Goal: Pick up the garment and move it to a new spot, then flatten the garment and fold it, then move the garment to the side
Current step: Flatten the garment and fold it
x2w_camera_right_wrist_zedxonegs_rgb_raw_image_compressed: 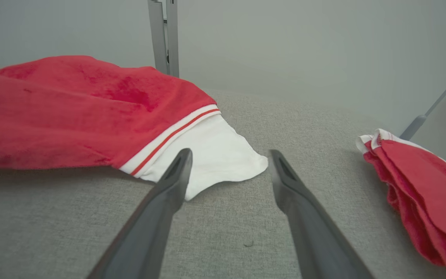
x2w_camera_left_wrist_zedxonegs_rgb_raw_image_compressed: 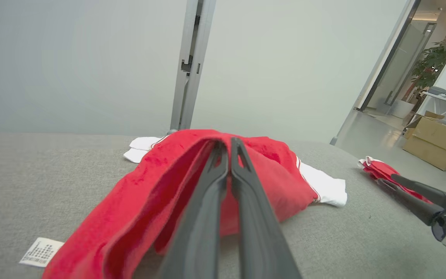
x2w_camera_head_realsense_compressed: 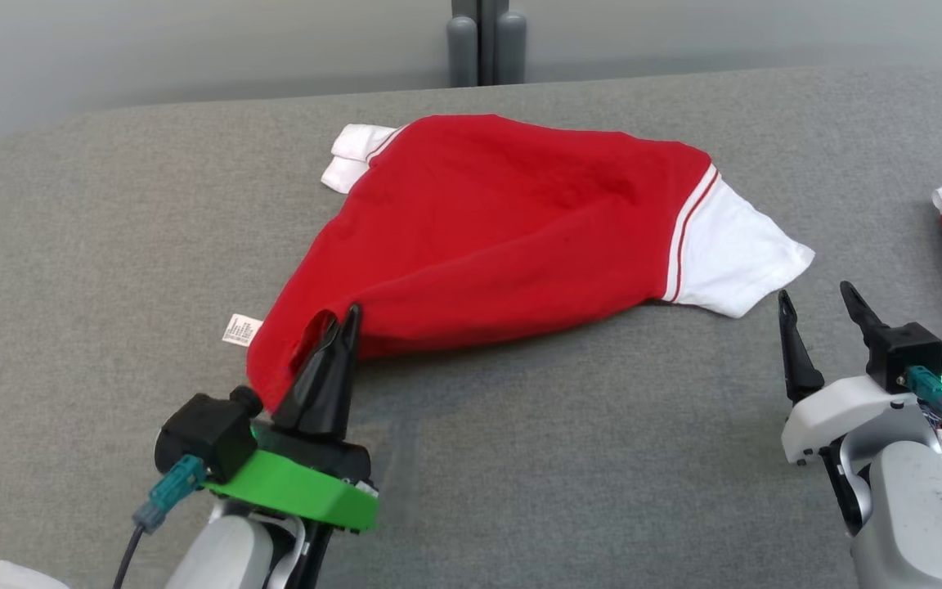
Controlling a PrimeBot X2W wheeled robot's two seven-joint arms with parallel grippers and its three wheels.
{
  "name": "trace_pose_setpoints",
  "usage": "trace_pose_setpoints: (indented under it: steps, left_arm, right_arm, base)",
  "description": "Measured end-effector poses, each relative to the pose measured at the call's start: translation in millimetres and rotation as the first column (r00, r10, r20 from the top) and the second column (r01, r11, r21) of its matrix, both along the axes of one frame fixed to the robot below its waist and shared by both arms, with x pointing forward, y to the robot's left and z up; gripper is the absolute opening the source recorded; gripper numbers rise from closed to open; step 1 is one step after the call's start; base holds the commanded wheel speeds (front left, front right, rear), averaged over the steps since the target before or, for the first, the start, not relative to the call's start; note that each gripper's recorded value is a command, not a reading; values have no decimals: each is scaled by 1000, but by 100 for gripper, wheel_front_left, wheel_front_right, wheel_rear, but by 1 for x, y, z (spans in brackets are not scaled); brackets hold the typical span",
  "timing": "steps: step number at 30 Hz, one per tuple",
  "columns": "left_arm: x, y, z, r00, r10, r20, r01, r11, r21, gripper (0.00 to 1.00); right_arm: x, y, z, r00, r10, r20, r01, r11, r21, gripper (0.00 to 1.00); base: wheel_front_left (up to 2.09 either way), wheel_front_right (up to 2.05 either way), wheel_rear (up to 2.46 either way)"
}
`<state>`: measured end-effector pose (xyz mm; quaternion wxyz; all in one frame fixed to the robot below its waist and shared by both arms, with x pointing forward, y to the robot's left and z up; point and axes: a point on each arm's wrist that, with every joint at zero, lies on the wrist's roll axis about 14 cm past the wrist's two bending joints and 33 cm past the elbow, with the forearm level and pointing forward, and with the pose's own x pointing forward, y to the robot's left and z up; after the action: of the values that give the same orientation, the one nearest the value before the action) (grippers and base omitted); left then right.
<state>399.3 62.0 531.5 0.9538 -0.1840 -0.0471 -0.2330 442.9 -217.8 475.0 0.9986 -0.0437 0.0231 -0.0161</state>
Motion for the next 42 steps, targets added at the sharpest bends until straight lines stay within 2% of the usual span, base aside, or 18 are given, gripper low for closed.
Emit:
trace_pose_setpoints:
  steps: [6, 19, 20, 21, 22, 30, 38, 42]
  left_arm:
    - [11, 34, -33, 991, 95, -89, -91, 995, 51, 0]
    - [65, 66, -102, 945, 199, -261, -163, 975, 153, 0]
    - [67, 69, -105, 941, 210, -265, -171, 972, 161, 10]
    - [68, 70, -107, 937, 218, -271, -178, 970, 166, 36]
    - [69, 69, -108, 937, 221, -272, -180, 969, 167, 100]
    - [55, 66, -99, 939, 241, -246, -207, 966, 154, 100]
    - [16, 26, -103, 949, 142, -281, -115, 987, 110, 100]
    - [9, 18, -109, 944, 117, -308, -91, 991, 96, 100]
  right_arm:
    - [10, 13, 0, 999, 36, 5, -36, 999, 4, 100]
    - [23, 9, -22, 998, 35, -43, -35, 999, -6, 100]
    - [23, 7, -24, 998, 32, -47, -32, 999, -7, 100]
    - [22, 7, -25, 998, 30, -51, -30, 1000, -6, 100]
    - [22, 6, -26, 998, 28, -53, -28, 1000, -6, 100]
    - [20, 11, -21, 998, 37, -44, -37, 999, 10, 100]
    - [17, 19, -17, 998, 54, -36, -53, 998, 30, 100]
    - [16, 21, -19, 997, 60, -41, -59, 998, 31, 100]
  base:
    - [0, 0, 0]
    - [0, 0, 0]
    - [0, 0, 0]
    - [0, 0, 0]
    - [0, 0, 0]
    - [0, 0, 0]
    - [0, 0, 0]
    - [0, 0, 0]
